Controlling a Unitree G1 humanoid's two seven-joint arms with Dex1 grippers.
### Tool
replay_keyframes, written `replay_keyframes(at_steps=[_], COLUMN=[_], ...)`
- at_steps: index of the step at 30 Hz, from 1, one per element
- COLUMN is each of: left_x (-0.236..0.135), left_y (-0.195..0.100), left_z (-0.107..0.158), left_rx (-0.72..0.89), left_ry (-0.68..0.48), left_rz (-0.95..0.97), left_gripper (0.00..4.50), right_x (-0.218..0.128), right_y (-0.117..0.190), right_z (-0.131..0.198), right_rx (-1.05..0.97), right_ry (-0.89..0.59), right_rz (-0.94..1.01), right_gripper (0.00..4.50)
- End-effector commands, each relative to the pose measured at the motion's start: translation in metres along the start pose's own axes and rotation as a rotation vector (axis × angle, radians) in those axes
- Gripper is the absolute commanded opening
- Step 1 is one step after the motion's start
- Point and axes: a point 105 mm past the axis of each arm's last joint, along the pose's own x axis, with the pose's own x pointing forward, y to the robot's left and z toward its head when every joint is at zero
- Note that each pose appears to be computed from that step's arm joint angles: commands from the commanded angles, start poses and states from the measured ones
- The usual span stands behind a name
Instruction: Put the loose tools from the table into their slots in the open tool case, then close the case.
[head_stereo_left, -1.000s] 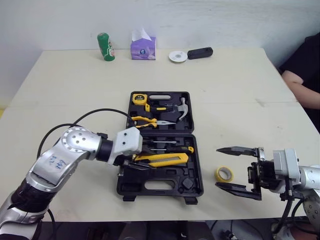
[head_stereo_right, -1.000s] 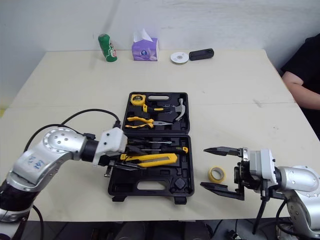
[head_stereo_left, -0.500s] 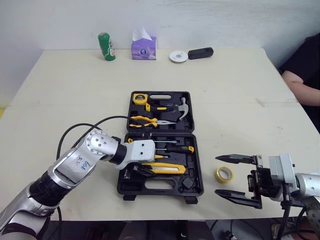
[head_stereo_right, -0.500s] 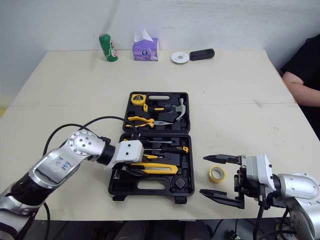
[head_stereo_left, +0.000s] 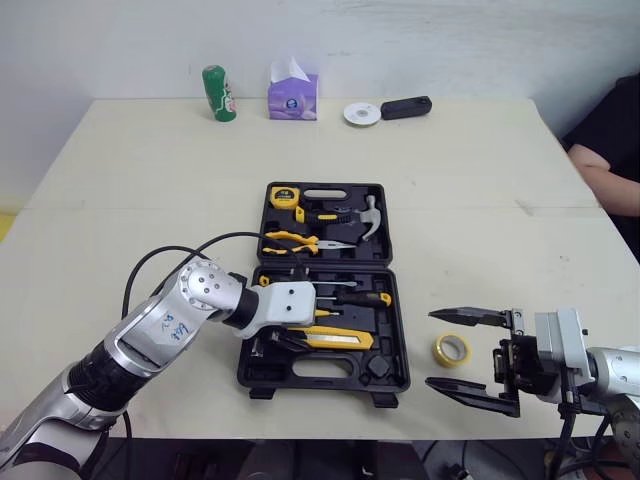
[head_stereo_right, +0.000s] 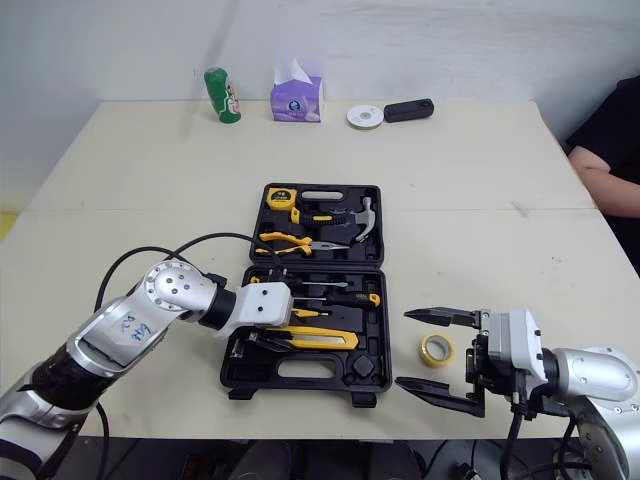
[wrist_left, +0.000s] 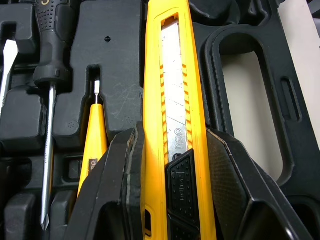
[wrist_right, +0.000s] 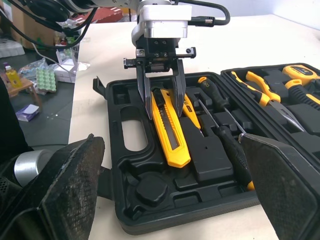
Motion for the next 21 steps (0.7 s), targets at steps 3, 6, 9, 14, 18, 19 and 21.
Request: replay_keyframes(at_steps=[3, 6, 9, 14, 18, 19, 21], left_x=[0.005, 0.005, 0.004, 0.001, -0.004, -0.006, -0.012], left_y=[-0.003, 0.0, 0.003, 0.002, 0.006, 0.008, 0.008], left_z=[0.001, 0.001, 0.003, 0.01, 0.021, 0.026, 0.033], left_rx=[0.003, 0.013, 0.036, 0.062, 0.076, 0.083, 0.093], left_ry=[-0.011, -0.019, -0.048, -0.118, -0.229, -0.274, -0.368], left_rz=[-0.023, -0.004, 0.013, 0.0, 0.035, 0.05, 0.045], left_gripper=[2.34, 3.62, 4.46, 4.46, 4.46, 4.46, 4.46], right_x=[0.003, 0.003, 0.004, 0.006, 0.007, 0.007, 0.006], right_y=[0.002, 0.002, 0.001, -0.002, -0.003, -0.004, -0.004], right_z=[0.008, 0.008, 0.009, 0.01, 0.008, 0.007, 0.006], right_rx=[-0.039, -0.039, -0.041, -0.039, -0.039, -0.04, -0.039], right_ry=[-0.012, -0.013, -0.018, -0.03, -0.027, -0.025, -0.024], right_rz=[0.006, 0.005, 0.0, -0.006, 0.001, 0.004, 0.005], right_gripper=[4.5, 4.5, 4.5, 4.5, 4.5, 4.5, 4.5])
